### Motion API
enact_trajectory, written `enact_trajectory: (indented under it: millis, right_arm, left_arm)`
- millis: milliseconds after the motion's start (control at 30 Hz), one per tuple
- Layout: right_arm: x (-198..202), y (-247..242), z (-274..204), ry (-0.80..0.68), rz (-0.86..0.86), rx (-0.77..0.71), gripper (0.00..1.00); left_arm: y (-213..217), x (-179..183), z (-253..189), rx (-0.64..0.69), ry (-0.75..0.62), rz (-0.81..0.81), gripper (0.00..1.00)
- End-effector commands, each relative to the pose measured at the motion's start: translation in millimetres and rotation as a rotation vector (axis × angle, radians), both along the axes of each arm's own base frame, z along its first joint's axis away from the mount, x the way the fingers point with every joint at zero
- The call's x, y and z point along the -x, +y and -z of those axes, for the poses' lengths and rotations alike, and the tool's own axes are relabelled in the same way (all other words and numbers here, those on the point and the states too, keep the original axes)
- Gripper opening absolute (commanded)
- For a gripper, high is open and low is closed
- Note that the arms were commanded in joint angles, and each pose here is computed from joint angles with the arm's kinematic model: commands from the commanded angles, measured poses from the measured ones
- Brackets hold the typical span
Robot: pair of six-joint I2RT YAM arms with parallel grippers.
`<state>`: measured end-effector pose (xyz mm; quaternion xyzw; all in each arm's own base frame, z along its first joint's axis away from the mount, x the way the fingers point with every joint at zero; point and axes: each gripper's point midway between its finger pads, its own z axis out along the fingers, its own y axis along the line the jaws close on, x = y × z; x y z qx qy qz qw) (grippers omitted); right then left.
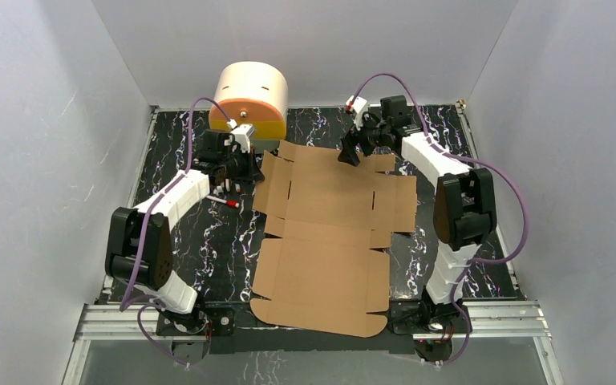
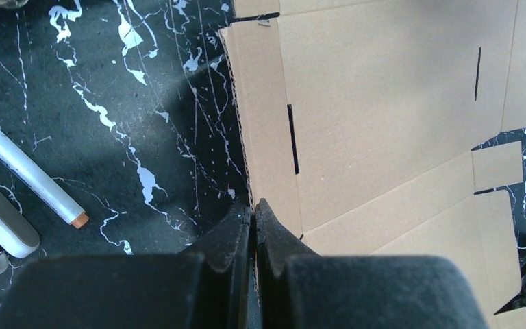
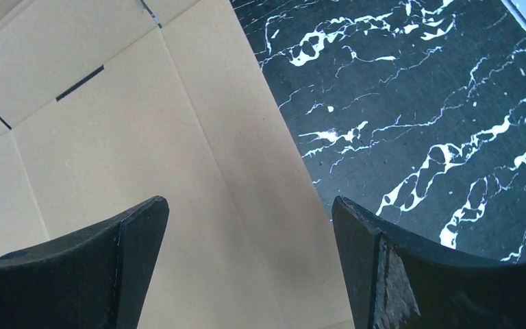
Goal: Fold the paper box
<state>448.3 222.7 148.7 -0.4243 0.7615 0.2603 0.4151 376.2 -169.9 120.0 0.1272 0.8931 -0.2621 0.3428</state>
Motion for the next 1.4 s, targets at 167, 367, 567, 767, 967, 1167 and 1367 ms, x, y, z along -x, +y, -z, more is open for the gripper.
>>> enact_trajectory:
  millis: [167, 367, 567, 767, 967, 1167, 1367]
  right_arm:
    - [-17.7, -7.6, -10.6, -0.063, -0.138, -0.013, 0.98]
    - [-18.7, -6.8, 0.2, -0.014, -0.181, -0.044, 0.95]
    - [-11.5, 1.4, 6.4, 0.075, -0.235, -0.093, 0.86]
    - [-4.8, 5.6, 10.3, 0.151, -0.267, -0.121, 0.64]
    - [9.0, 6.4, 1.8, 0.182, -0.285, -0.138, 0.45]
    - [26.0, 8.4, -14.6, 0.167, -0.313, -0.147, 0.29]
    - [45.7, 12.4, -31.0, 0.136, -0.326, -0.121, 0.20]
  left_arm:
    - [-8.4, 7.4, -31.3, -0.019, -0.169, 0.088, 0.00]
    - [-9.3, 10.3, -35.9, -0.019, -0.206, 0.095, 0.00]
    - [-9.6, 10.3, -37.2, -0.014, -0.212, 0.093, 0.00]
    - [-8.4, 10.1, -37.6, -0.016, -0.214, 0.082, 0.00]
    - [-10.0, 8.9, -42.6, 0.007, -0.235, 0.070, 0.00]
    - [-8.1, 6.2, -46.4, 0.024, -0.243, 0.026, 0.00]
    - [-8.6, 4.5, -48.3, 0.062, -0.237, -0.018, 0.00]
